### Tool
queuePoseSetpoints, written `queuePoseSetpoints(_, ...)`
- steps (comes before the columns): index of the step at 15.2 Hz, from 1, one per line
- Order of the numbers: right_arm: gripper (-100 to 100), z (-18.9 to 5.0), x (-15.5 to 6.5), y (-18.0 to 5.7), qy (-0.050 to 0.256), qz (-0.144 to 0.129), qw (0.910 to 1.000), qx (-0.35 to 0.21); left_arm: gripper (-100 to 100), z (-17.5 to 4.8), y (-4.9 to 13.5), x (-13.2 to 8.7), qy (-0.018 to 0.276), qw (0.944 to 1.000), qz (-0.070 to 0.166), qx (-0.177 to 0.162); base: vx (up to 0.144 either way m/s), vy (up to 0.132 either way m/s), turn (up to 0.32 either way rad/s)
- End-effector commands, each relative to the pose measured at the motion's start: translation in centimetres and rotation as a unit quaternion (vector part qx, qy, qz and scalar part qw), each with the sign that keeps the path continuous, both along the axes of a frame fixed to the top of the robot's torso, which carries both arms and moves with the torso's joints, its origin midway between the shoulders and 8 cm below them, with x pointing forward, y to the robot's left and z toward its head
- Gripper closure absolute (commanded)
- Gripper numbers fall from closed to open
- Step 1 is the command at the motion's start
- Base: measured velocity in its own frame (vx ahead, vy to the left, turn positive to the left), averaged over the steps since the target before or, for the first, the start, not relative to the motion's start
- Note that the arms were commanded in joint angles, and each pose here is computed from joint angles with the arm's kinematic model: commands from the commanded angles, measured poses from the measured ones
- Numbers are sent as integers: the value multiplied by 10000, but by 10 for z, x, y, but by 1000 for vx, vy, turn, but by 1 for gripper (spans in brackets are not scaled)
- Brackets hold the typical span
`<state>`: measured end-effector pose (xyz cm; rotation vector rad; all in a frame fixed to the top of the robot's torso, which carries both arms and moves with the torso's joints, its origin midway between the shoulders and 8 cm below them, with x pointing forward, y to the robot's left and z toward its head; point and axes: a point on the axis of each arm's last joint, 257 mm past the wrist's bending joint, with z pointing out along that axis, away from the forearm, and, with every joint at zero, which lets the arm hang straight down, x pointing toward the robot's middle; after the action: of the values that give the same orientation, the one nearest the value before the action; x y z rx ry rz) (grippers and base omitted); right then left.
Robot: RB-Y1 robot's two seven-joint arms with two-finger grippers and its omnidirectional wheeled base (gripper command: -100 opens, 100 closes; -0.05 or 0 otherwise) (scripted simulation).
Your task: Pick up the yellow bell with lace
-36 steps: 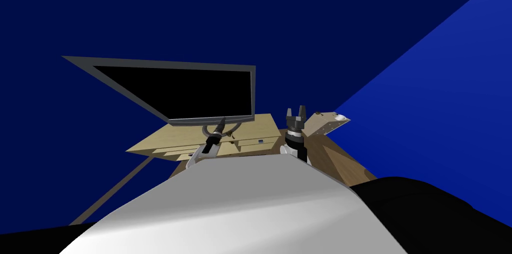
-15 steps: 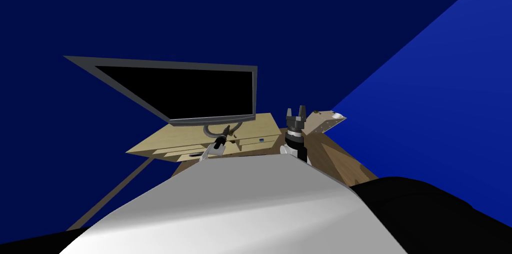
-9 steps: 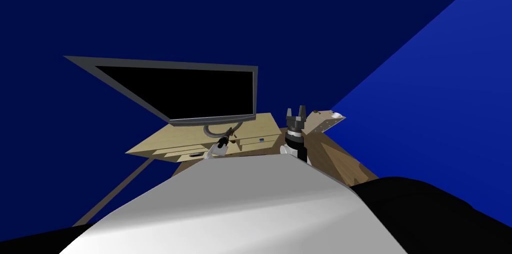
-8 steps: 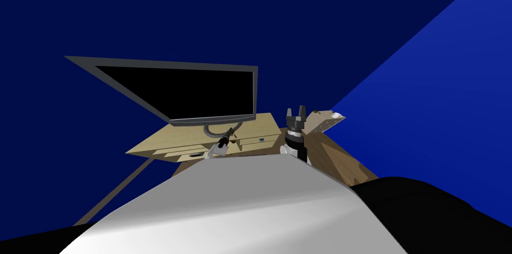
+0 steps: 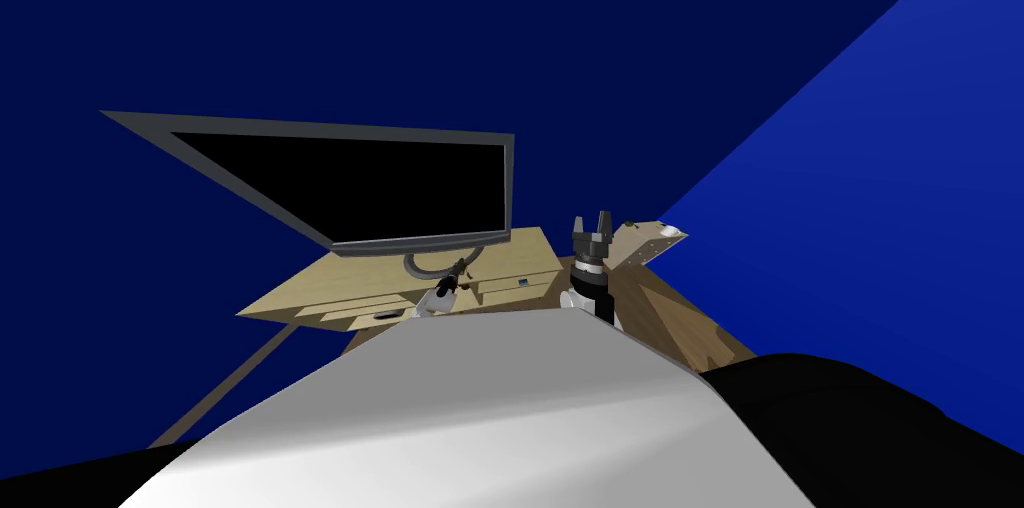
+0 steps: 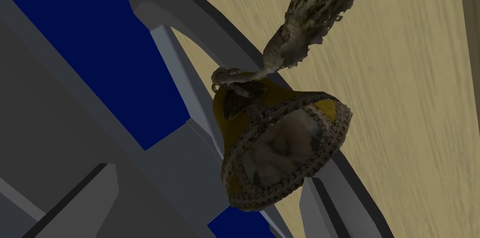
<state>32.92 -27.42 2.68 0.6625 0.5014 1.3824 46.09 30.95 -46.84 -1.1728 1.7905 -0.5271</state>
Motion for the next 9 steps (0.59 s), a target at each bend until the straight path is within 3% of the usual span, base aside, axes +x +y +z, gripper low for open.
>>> queuePoseSetpoints(1, 0, 0, 0, 0, 0, 0, 10000, 0, 100, 0, 0, 0, 0, 10000, 0, 0, 21, -3, 1)
queuePoseSetpoints(5, 0, 0, 0, 0, 0, 0, 10000, 0, 100, 0, 0, 0, 4, 10000, 8, -6, 3, 0, 2)
queuePoseSetpoints(8, 0, 0, 0, 0, -1, 0, 10000, 0, 100, 8, -12, 3, -4, 10000, -48, -5, -69, 14, 44)
queuePoseSetpoints(9, 0, 0, 0, 0, -1, 0, 10000, 0, 100, 7, -8, 2, -20, 10000, -40, -6, -56, 11, 16)
